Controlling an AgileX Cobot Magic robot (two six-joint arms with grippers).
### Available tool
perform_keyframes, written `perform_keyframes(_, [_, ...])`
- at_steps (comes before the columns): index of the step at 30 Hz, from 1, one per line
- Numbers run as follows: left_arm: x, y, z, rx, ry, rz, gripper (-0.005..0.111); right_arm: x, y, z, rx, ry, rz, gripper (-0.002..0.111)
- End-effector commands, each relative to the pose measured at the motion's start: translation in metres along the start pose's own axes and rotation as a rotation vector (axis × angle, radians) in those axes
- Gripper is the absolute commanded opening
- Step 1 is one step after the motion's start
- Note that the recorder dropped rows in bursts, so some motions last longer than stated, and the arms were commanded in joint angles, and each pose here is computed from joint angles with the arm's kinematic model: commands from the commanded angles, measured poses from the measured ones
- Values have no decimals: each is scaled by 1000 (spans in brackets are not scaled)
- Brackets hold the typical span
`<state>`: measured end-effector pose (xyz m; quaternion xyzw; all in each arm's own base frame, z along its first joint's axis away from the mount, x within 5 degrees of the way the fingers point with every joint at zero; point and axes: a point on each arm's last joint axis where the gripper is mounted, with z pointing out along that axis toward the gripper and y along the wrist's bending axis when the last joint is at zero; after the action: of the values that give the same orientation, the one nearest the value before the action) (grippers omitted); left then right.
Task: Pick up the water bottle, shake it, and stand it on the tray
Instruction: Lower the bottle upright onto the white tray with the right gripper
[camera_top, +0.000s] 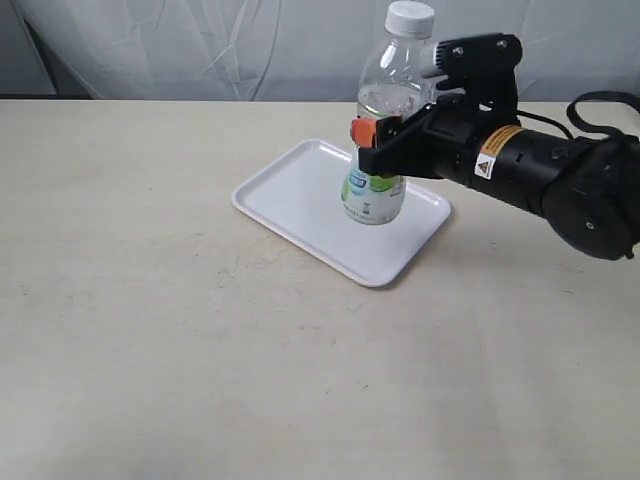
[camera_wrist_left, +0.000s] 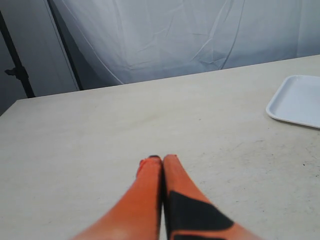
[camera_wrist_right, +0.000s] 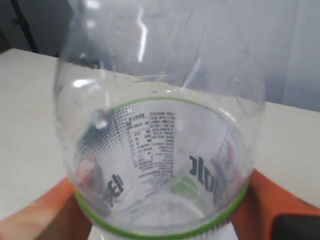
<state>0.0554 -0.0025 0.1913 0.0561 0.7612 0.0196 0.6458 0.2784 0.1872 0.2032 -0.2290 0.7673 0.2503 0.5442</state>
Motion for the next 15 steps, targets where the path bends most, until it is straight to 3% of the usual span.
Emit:
perform_keyframes(1, [0,0,0,1,-14,-10,0,-9,-19,19,-137,-168,91,-1])
perform_keyframes(10, [0,0,0,1,-14,-10,0,24,-36,59,-97,-89,-189,-1])
perform_keyframes(15, [0,0,0,1,-14,-10,0,34,-42,68,-85,-162,-122,-1])
